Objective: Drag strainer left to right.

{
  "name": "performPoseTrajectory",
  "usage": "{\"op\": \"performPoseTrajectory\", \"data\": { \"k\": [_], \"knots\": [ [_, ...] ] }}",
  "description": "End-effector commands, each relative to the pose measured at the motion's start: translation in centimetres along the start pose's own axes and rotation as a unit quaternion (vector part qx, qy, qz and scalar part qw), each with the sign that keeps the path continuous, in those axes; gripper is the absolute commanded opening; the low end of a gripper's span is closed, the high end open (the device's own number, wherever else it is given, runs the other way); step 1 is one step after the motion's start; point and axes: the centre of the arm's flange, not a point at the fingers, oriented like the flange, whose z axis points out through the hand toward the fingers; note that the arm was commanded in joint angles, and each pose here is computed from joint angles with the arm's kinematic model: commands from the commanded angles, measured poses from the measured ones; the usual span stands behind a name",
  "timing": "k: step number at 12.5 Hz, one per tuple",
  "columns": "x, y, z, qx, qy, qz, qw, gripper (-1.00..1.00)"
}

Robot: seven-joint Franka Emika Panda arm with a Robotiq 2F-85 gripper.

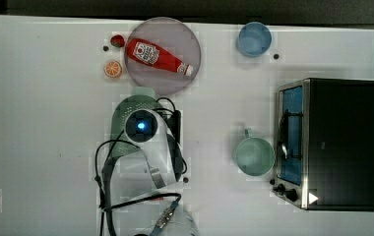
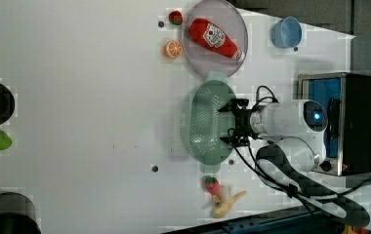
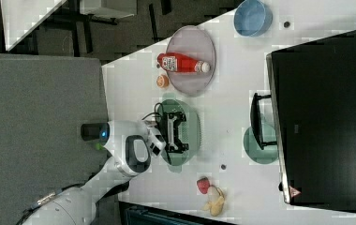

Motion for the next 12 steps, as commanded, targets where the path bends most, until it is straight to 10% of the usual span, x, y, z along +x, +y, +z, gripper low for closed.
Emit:
{"op": "performPoseTrajectory", "data": {
  "k": [1, 12],
  "knots": [
    [3.8, -0.2, 0.3, 0.001, 0.004, -0.016, 1.000, 1.00],
    [15.2, -0.2, 1.0, -0.007, 0.031, 0.003, 0.999, 1.00]
  ]
}}
